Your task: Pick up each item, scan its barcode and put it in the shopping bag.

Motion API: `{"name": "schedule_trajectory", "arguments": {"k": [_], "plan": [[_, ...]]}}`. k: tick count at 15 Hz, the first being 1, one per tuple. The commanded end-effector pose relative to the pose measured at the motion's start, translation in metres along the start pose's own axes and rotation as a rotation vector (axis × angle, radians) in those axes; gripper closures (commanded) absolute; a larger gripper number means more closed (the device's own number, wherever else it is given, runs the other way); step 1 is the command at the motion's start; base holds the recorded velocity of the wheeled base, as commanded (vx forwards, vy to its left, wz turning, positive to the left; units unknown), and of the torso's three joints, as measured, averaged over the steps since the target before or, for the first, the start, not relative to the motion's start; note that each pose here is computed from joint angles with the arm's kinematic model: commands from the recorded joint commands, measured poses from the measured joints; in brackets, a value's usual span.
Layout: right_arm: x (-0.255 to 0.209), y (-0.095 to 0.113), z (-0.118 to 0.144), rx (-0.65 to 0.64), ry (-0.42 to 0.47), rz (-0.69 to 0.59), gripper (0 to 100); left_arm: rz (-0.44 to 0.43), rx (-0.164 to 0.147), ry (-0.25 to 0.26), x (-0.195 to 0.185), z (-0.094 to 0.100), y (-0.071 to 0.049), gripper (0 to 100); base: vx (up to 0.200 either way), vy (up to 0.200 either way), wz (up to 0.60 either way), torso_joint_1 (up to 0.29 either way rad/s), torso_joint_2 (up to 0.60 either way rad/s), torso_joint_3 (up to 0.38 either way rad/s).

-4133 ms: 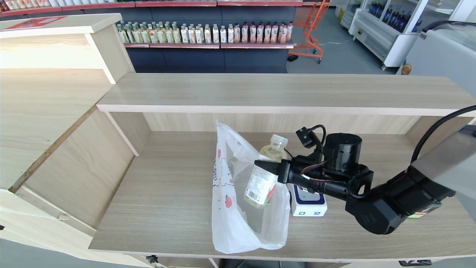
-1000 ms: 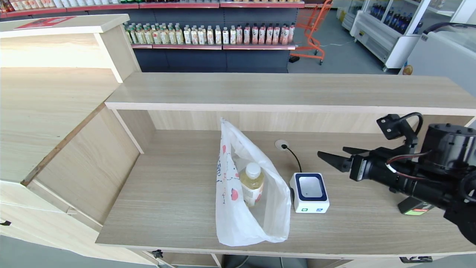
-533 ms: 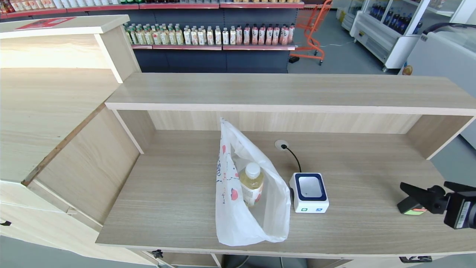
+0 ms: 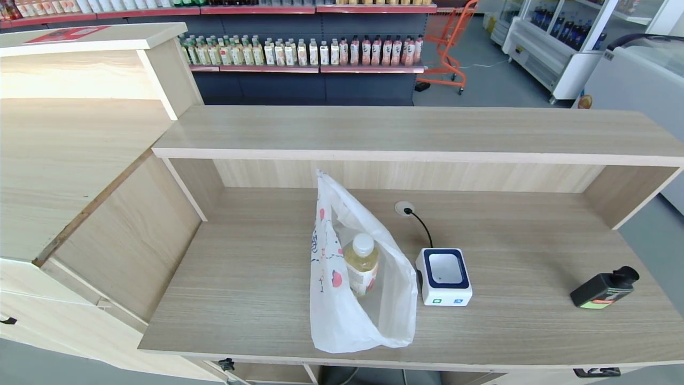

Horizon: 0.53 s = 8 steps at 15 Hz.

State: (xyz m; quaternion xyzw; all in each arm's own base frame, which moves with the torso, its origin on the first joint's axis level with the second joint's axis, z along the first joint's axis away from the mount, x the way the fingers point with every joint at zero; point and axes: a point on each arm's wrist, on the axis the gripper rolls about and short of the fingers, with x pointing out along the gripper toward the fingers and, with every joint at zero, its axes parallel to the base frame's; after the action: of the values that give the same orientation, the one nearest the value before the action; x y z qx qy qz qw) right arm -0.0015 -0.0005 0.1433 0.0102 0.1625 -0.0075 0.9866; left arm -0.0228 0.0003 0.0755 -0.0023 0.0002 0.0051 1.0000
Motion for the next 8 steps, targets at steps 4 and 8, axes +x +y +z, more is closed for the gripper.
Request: {"name": "schedule_trajectory", "arguments": {"k": [4, 8], "plan": [[-0.024, 0.0, -0.002, 0.01, -0.122, -0.028, 0, 0.002, 0.0, 0.0, 0.0, 0.0, 0.0, 0, 0.0, -0.05, 0.0, 0.002, 0.0, 0.002], [-0.025, 0.0, 0.004, 0.017, -0.123, -0.034, 0, 0.004, 0.002, 0.0, 0.0, 0.0, 0.0, 0, 0.0, -0.2, 0.0, 0.002, 0.0, 0.0]]}}
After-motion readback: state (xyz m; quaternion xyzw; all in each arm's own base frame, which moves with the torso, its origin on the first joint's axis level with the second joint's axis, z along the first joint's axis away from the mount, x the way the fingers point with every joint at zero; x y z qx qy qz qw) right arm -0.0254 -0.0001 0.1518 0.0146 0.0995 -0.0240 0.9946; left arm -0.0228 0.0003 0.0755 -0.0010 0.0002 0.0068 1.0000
